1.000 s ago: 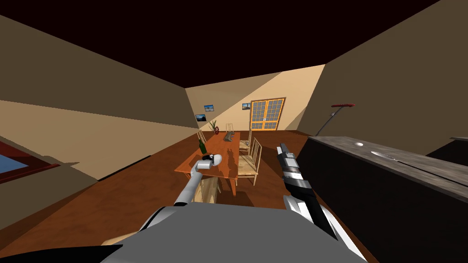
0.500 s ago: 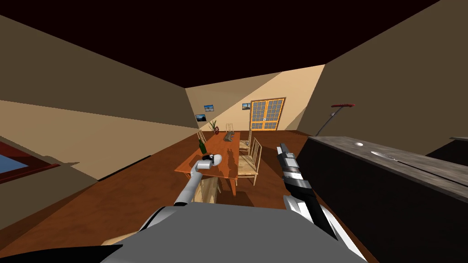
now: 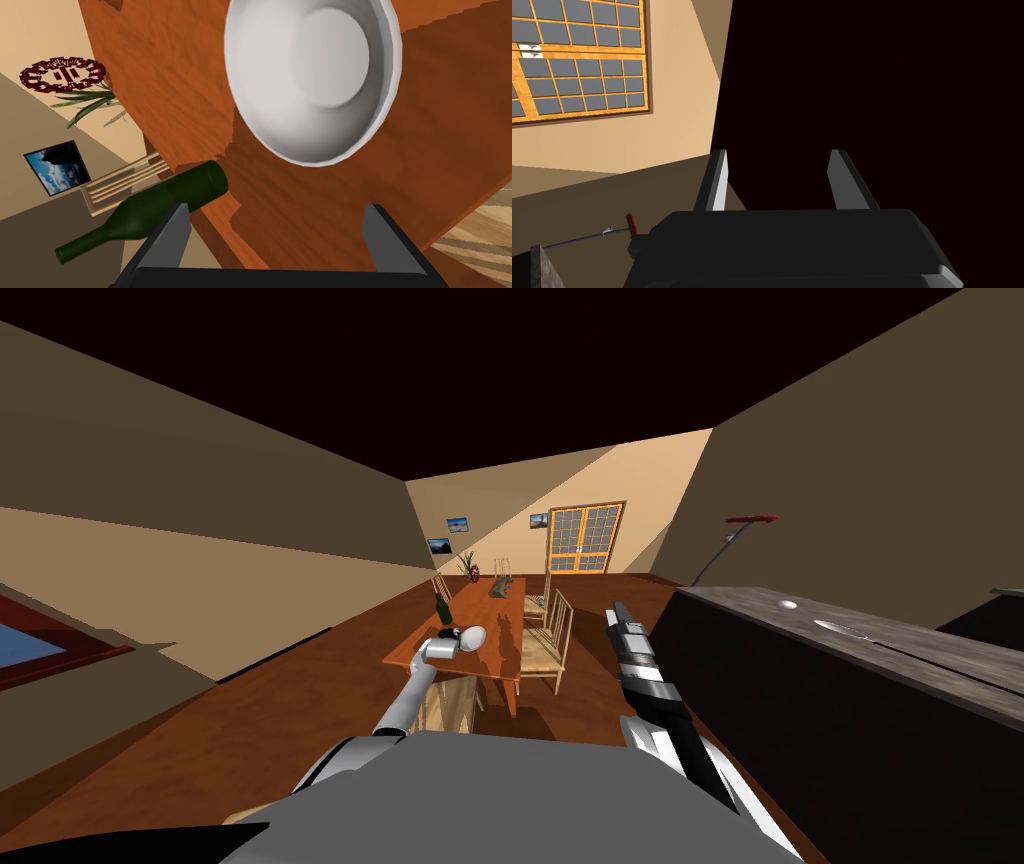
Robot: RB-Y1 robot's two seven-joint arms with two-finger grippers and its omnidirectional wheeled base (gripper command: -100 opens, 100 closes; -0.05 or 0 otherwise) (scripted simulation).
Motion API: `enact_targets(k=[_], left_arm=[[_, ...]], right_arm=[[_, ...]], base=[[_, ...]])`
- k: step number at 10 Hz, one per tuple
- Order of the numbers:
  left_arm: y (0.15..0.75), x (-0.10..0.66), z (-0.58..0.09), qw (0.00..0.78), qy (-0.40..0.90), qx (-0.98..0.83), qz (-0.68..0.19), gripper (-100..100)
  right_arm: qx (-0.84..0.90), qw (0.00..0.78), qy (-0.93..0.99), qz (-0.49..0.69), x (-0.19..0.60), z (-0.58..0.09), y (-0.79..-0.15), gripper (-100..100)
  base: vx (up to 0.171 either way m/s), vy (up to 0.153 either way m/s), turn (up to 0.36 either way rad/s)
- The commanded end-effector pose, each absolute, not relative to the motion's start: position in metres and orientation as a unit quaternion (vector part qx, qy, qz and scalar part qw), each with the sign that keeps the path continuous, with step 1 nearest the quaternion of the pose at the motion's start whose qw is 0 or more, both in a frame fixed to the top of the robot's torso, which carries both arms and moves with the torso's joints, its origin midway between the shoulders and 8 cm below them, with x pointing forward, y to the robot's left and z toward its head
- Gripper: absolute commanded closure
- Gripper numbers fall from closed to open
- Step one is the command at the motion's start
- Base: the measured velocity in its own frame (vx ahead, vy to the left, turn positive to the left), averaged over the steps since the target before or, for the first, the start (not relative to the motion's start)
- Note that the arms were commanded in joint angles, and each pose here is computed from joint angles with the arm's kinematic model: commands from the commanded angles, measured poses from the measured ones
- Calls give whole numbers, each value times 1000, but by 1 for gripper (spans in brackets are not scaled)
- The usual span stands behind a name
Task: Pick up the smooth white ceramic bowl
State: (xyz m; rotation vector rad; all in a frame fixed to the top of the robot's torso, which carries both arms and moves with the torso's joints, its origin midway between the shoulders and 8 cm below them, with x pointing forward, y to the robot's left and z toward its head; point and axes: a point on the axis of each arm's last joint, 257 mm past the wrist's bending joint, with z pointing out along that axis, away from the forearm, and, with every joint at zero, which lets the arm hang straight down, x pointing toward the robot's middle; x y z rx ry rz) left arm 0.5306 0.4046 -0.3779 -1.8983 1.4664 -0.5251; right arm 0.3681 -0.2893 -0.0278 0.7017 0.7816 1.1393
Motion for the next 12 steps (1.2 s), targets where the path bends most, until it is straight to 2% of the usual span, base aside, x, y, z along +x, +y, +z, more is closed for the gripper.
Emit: enact_targets(k=[1, 8, 12], left_arm=[[405, 530, -377, 337, 562, -729, -199, -100], [405, 530, -377, 337, 562, -729, -199, -100], [383, 533, -388, 307, 566, -736, -208, -100]], right_arm=[[317, 715, 353, 514, 368, -28, -289, 0], [317, 715, 353, 514, 368, -28, -289, 0], [317, 715, 353, 514, 368, -28, -289, 0]], base=[[-10, 4, -32], [2, -1, 8], [-20, 9, -67]])
